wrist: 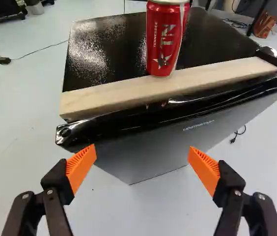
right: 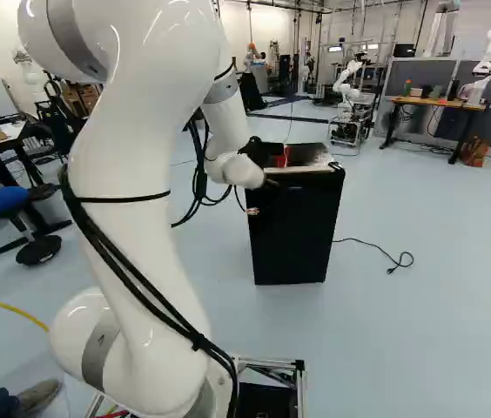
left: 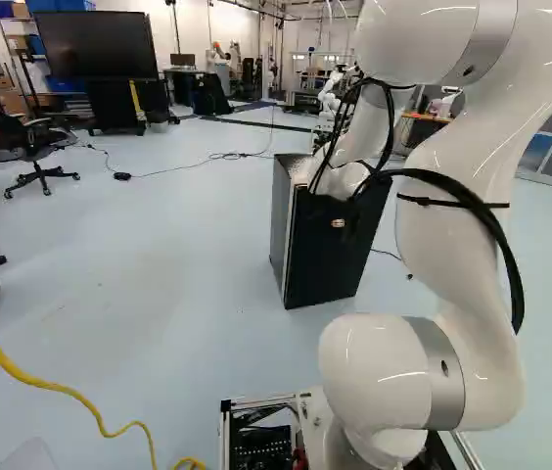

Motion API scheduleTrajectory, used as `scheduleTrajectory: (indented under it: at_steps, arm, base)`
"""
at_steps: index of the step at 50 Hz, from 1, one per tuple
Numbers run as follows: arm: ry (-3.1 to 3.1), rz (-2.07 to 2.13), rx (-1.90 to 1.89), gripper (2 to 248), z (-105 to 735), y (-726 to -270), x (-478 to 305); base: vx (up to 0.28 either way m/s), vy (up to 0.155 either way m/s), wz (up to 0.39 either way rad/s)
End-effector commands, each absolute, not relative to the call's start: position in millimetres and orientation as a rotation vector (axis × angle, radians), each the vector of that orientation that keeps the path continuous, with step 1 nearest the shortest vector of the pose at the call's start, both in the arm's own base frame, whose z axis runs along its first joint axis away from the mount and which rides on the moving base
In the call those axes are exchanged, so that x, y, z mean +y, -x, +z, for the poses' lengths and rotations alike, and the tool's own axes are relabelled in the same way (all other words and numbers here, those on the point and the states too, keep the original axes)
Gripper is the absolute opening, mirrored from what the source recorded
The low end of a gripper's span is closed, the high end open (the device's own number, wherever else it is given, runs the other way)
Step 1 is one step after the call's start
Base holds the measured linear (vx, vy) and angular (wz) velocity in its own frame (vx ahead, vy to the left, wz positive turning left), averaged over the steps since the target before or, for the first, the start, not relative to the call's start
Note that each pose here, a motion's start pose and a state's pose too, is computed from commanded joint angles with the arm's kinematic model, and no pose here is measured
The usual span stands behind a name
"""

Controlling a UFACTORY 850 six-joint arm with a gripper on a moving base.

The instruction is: Grab a drink from the fridge

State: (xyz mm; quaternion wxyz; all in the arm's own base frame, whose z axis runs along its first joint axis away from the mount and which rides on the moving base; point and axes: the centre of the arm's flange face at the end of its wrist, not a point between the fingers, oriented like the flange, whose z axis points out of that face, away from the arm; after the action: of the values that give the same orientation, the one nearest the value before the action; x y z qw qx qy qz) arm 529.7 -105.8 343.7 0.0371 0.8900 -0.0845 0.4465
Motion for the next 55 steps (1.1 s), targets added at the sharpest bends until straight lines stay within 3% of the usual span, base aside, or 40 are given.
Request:
scheduleTrajectory:
  at_steps: [55]
  arm:
    - [-2.735, 1.365, -0.261, 247, 338.8, -528.3, -106.0]
  base:
    - [0.0, 0.0, 0.0]
